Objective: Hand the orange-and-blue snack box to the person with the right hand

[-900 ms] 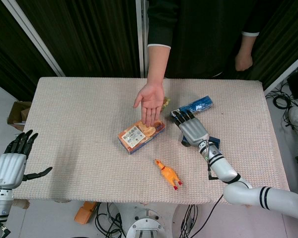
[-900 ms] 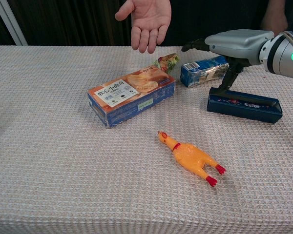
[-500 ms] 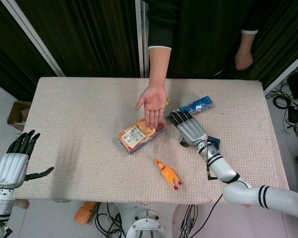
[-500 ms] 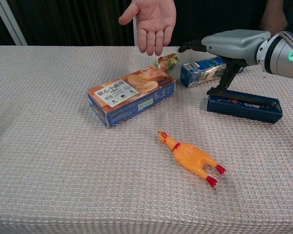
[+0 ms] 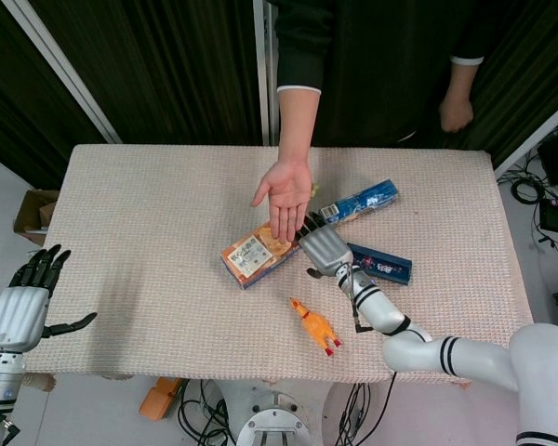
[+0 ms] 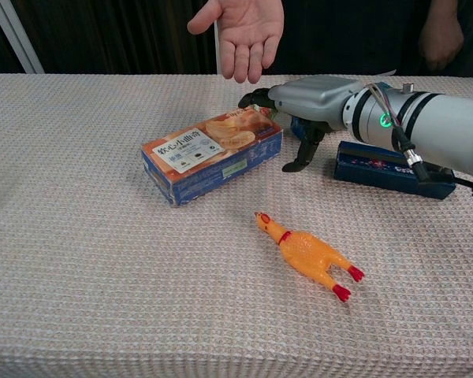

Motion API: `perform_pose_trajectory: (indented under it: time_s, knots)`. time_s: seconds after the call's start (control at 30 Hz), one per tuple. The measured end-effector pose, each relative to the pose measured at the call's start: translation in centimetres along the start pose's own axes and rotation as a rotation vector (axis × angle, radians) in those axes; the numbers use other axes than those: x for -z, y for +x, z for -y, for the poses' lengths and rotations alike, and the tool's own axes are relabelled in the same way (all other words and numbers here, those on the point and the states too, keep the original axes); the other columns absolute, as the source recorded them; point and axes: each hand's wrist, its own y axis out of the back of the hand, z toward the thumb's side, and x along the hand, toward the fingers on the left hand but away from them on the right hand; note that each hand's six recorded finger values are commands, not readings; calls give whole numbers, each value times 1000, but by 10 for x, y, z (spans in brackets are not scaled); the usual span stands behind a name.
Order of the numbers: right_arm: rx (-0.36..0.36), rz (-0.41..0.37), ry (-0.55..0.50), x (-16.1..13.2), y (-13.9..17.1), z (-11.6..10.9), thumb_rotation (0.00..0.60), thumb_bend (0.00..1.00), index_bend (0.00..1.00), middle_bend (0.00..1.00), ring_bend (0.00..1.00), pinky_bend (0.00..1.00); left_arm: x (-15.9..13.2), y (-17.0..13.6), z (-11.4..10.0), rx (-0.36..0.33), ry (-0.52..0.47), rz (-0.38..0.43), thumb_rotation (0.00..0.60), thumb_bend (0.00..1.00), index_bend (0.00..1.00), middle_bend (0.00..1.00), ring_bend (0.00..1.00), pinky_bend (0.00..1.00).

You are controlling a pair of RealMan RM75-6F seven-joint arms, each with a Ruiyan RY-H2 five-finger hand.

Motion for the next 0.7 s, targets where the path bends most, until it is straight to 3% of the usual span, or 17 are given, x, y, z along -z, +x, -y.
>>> perform_pose_trajectory:
  time_s: [0.3, 0.7]
  knots:
    - [-22, -60, 29, -36, -45, -6, 600, 176, 0, 0, 0, 0, 6, 1, 1, 2, -10, -3, 321, 17, 57, 28, 36, 187]
    - [-108, -75, 31, -56, -71, 2, 600, 252, 0, 0, 0, 0, 14, 0, -2, -5, -21, -4, 320, 16, 57, 28, 36, 186]
